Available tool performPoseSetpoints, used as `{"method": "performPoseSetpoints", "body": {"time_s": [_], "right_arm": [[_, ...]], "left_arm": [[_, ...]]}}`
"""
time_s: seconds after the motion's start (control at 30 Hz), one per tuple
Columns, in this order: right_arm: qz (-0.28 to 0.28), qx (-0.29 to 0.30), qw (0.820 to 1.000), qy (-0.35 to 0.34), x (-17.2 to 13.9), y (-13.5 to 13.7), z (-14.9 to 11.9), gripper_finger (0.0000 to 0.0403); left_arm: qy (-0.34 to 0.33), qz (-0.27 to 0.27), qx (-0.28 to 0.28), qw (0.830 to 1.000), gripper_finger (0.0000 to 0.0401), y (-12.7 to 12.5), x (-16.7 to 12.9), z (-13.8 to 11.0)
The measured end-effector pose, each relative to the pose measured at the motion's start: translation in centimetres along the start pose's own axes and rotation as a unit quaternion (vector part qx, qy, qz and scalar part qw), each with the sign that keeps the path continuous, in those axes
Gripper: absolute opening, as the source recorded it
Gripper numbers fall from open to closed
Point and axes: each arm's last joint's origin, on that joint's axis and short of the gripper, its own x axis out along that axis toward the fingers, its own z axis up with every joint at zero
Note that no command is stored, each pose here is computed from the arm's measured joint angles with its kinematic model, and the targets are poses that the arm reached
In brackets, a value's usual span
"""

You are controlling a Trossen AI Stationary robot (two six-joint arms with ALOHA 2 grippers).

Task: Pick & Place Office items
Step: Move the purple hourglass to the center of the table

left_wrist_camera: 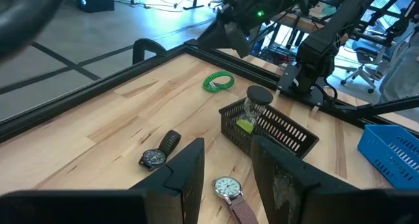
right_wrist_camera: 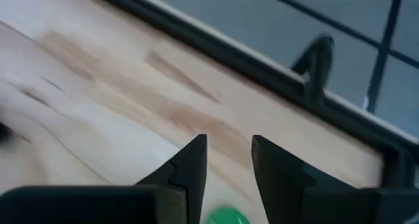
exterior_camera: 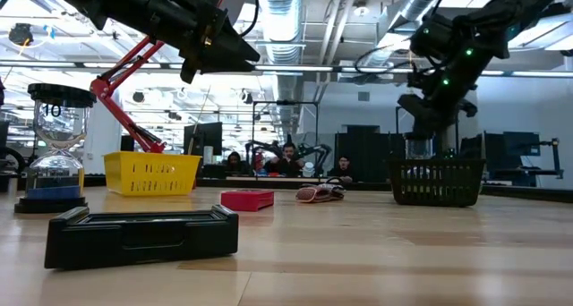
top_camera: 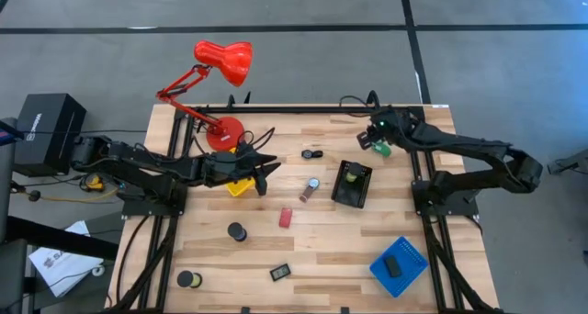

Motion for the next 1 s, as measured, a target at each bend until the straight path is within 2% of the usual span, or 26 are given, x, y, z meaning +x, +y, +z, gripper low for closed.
{"method": "performPoseSetpoints", "body": {"time_s": [0.27,0.47,0.67,0.87,1.0], "right_arm": [[0.007,-0.005,1.0,-0.028,0.0,0.2,0.6,0.0112],[0.033,-0.03,0.996,-0.082,-0.5,1.3,1.4,0.0111],[0.074,-0.089,0.986,-0.124,-1.6,3.3,1.6,0.0111],[0.095,-0.103,0.979,-0.145,-2.2,4.3,1.6,0.0111],[0.104,-0.108,0.978,-0.149,-2.4,4.8,1.5,0.0111]], "left_arm": [[0.004,-0.014,0.003,1.0,0.0122,-0.6,-0.2,-0.2],[0.028,-0.094,0.026,0.995,0.0122,-2.0,-0.8,-0.7],[0.005,-0.168,0.118,0.979,0.0124,-4.8,-2.5,-1.2],[0.006,-0.208,0.12,0.971,0.0155,-7.0,-3.6,-0.5],[0.058,-0.21,0.151,0.964,0.0185,-8.4,-4.2,1.0]]}}
